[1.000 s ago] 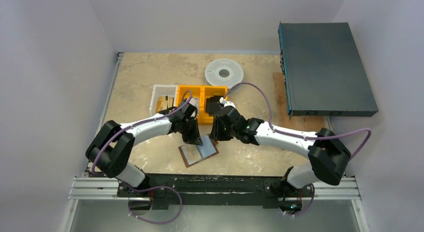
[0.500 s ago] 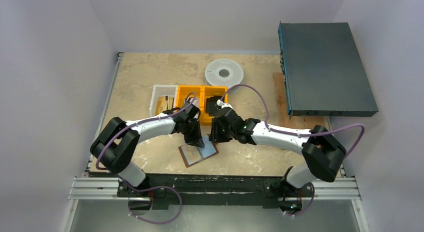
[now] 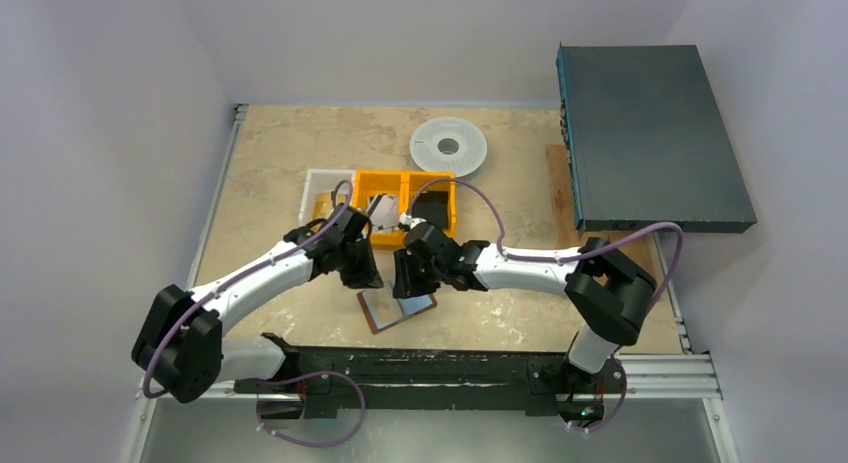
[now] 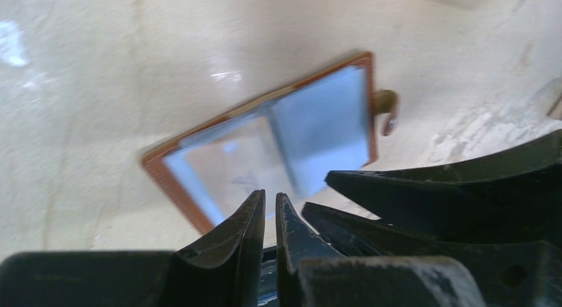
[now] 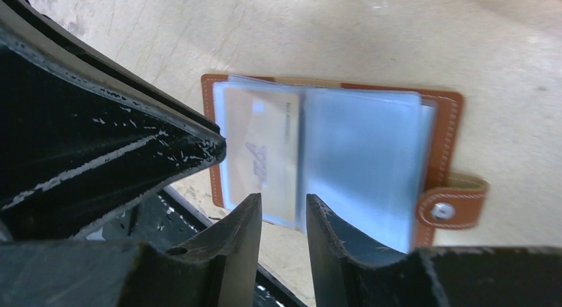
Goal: Take the credit cards out of the card holder
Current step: Remove the credit card from the card holder.
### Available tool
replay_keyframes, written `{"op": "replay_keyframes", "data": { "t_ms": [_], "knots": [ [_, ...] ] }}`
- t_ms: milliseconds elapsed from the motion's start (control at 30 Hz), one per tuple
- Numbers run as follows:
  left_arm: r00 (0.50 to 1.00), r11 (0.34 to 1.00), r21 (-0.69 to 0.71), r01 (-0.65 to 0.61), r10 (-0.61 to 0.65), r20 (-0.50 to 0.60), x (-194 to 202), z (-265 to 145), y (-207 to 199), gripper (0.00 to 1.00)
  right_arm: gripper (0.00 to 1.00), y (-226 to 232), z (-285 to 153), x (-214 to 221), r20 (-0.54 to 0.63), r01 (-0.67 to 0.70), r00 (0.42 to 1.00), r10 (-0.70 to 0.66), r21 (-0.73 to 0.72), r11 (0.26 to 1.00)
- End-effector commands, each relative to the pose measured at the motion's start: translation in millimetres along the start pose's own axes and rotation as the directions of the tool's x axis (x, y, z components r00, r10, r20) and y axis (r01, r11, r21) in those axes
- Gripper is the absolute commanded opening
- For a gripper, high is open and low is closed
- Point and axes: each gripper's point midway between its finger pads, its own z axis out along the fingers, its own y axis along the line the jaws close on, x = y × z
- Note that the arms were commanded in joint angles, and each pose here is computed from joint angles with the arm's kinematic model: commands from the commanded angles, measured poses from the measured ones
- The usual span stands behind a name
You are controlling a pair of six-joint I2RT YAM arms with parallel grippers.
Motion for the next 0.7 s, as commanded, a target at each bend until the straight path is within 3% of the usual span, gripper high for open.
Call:
{"op": "replay_keyframes", "data": {
  "t_ms": [0, 233, 667],
  "knots": [
    [0.997, 0.995, -0.069, 0.072, -0.071, 0.012, 7.5, -3.5, 34.2, 0.11, 0.32, 29.5, 6.2, -13.6, 0.015, 0.036, 0.999, -0.035, -0.091, 0.995],
    [0.995, 0.992, -0.077, 0.101, -0.1, 0.016, 13.4, -4.9, 50.6, 0.11, 0.42, 26.0, 21.8, -7.7, -0.025, 0.048, 0.998, -0.049, -0.051, 0.998],
    [0.995, 0.992, -0.075, 0.096, -0.099, -0.024, 21.2, 10.5, 55.5, 0.11, 0.41, 17.3, 29.5, 10.9, -0.078, 0.018, 0.997, -0.019, -0.017, 1.0]
  ]
}}
